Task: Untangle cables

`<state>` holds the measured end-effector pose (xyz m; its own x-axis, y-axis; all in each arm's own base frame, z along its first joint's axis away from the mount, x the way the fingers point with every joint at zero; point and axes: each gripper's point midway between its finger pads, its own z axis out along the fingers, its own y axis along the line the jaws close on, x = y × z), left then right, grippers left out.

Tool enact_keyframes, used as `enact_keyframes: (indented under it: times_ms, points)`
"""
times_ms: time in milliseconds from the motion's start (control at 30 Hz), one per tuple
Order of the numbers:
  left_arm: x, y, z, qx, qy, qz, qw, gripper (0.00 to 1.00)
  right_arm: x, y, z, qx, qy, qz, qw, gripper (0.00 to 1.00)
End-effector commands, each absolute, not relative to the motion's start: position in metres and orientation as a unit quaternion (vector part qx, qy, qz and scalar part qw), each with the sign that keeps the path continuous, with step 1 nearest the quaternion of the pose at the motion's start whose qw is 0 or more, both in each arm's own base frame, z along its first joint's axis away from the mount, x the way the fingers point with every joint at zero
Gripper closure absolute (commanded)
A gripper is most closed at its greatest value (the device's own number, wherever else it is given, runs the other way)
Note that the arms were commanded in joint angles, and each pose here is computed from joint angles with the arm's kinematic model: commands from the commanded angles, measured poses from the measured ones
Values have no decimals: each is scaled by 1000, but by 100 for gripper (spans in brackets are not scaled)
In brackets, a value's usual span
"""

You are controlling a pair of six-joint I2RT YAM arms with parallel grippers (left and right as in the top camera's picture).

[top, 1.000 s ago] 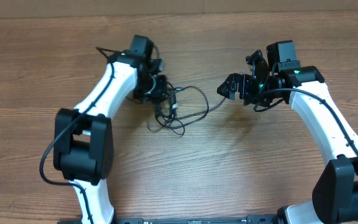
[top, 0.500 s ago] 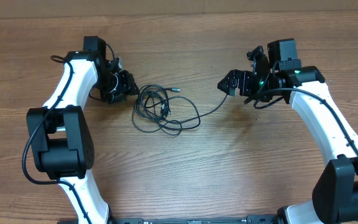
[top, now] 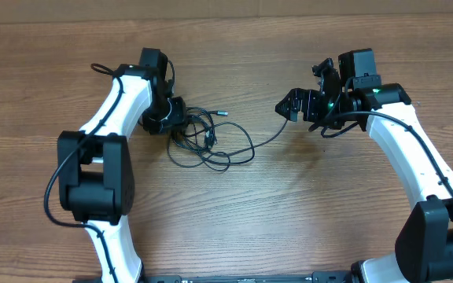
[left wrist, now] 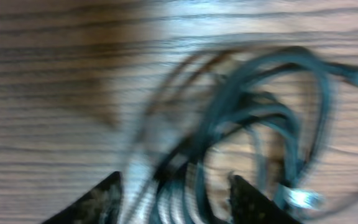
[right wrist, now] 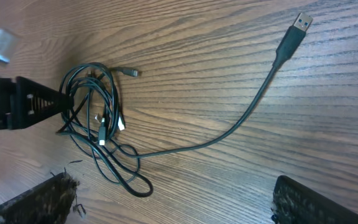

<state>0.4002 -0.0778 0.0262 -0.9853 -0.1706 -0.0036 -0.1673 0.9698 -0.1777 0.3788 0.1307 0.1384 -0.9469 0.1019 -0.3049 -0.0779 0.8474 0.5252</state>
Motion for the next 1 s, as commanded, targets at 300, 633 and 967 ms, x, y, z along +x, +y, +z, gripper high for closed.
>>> enact_keyframes:
  times_ms: [300,633,967]
  points:
    - [399,-69,18,-94,994,-53,-7,96,383,143,167,-14,930,312,194,0]
    - [414,-88,121,-77,983,-121,112,96,383,215,193,-118,894,356,243,3]
    - [405,-108,174,-49,972,-159,165,96,374,283,203,-137,871,400,251,16]
